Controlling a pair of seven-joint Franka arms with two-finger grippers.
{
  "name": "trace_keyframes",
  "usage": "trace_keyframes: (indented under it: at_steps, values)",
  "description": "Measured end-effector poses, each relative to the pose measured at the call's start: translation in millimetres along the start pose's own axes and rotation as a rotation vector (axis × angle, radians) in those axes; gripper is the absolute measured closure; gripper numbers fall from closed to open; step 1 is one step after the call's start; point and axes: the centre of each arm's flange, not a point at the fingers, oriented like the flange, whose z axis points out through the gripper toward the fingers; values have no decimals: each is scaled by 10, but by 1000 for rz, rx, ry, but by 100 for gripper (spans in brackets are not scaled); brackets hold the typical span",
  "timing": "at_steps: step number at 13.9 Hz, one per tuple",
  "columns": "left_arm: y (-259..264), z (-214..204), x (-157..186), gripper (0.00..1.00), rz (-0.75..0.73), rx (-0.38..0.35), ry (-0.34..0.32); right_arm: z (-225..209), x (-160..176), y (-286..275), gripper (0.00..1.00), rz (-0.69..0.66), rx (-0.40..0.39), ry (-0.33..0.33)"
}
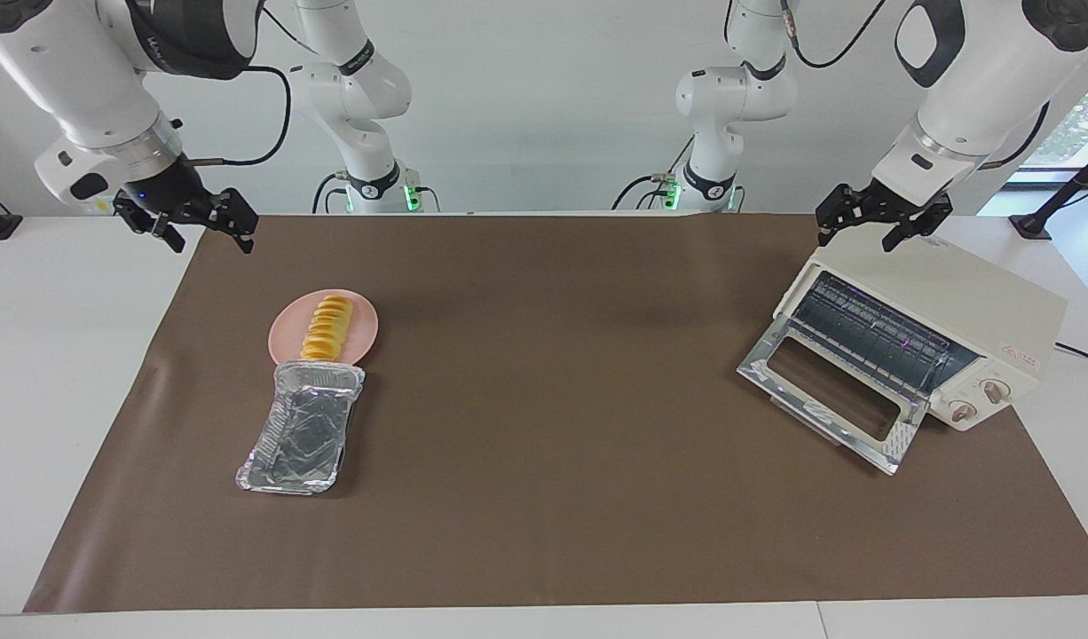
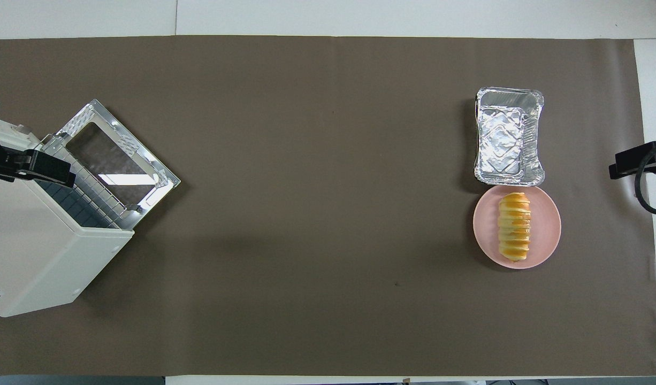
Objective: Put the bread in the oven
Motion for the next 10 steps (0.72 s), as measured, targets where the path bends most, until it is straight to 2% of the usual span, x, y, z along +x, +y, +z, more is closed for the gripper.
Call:
trace_keyframes:
  at_steps: [6,8,10]
  values:
    - [0,0,0,0,0,0,0,110,25,-59,0,0,0,2]
    - [0,0,0,0,0,0,0,459,70,-131,0,0,0,15]
    - [0,0,0,0,0,0,0,990,54,-240,0,-13,1,-14]
